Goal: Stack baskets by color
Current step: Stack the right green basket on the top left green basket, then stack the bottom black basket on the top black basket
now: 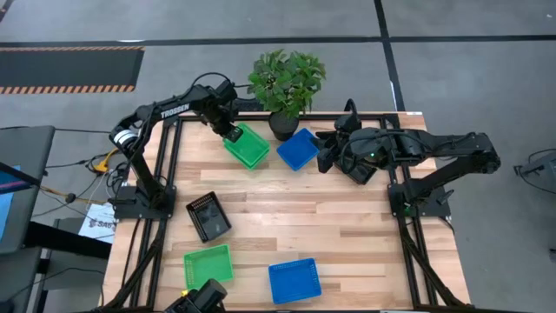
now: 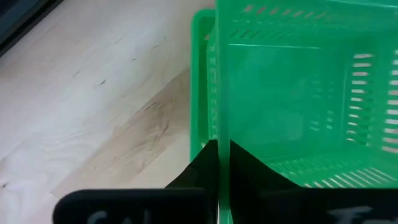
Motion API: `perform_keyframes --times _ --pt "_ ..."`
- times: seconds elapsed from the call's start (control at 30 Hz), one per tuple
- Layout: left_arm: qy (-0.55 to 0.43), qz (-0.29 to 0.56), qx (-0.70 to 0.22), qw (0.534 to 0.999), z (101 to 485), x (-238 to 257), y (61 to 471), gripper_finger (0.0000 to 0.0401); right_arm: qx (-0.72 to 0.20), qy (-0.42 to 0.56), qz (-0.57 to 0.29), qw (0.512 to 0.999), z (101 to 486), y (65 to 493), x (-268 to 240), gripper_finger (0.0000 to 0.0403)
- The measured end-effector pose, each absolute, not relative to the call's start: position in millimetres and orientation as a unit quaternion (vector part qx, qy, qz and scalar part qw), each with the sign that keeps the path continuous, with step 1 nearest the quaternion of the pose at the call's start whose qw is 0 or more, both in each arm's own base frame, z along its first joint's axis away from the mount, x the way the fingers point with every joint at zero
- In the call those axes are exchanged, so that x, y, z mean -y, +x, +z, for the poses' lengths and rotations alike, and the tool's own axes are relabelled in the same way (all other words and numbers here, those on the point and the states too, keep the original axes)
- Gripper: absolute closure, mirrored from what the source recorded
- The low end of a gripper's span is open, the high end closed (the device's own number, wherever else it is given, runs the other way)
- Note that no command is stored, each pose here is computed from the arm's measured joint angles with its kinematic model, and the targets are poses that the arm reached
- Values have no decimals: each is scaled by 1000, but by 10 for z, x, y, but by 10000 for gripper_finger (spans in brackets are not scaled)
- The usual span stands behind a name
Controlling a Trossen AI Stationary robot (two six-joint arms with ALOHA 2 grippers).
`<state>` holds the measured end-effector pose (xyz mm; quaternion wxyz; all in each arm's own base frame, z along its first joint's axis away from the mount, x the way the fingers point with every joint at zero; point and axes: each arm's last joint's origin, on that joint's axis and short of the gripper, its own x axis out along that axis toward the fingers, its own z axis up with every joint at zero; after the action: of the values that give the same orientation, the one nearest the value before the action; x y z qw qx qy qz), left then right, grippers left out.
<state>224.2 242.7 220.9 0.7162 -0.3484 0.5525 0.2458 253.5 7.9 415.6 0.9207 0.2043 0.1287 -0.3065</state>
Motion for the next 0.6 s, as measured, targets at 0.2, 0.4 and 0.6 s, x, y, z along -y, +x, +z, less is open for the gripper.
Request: perform_keyframes --times 0.2,0.4,0.6 --pt "-340 271 -558 707 2206 -2413 2260 393 -129 205 -307 921 4156 2535 -79 262" --pt "-322 287 -561 707 2207 -2396 2298 370 -128 206 -307 920 4156 2535 -79 262" --pt "-327 273 -551 718 2212 -2390 2331 308 -128 206 -307 920 4156 2535 -79 262"
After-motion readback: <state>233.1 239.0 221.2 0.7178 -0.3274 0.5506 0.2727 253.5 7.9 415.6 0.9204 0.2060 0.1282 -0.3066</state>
